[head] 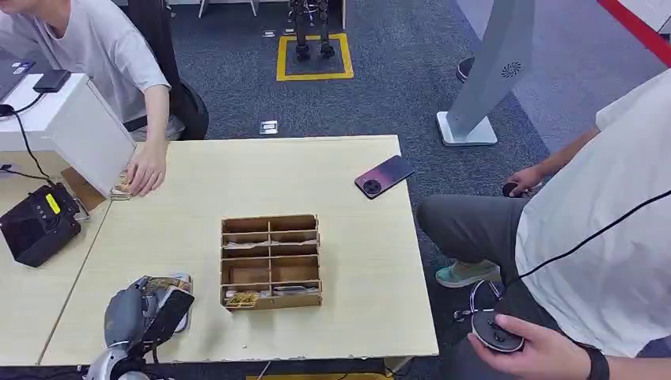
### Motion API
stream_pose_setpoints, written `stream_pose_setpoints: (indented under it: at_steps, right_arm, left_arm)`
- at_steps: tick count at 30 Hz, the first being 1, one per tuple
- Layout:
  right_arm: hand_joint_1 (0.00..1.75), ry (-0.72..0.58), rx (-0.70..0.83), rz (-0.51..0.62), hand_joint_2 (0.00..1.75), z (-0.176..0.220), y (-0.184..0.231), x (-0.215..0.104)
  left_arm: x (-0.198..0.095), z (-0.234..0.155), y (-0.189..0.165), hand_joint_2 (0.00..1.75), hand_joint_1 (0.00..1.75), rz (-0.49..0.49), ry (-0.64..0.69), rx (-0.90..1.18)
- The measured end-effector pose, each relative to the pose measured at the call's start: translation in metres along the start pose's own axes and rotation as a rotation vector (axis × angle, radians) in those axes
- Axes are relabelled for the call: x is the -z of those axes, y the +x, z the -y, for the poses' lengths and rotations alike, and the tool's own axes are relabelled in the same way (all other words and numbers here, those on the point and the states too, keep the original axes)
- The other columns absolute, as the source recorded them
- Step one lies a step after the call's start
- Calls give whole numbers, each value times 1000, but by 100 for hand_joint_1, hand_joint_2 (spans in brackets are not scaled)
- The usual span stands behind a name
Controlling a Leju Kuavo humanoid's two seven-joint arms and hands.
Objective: Pass the card to the sensor for recognition and then transmit it.
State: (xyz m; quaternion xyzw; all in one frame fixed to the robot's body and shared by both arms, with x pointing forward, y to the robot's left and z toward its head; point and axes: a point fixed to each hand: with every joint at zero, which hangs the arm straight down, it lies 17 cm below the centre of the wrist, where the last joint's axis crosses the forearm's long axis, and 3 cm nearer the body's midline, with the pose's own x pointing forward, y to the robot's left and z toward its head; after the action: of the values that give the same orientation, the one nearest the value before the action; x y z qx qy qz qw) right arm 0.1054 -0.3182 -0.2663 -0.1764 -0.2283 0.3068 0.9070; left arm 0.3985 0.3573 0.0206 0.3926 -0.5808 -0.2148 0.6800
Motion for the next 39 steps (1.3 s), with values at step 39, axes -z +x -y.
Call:
stream_pose_setpoints:
  at_steps: [39]
  right_arm:
    - [0, 19, -23, 27, 175, -4, 9, 1]
  left_arm:
    - [49, -216, 148, 175, 175, 483, 490, -341]
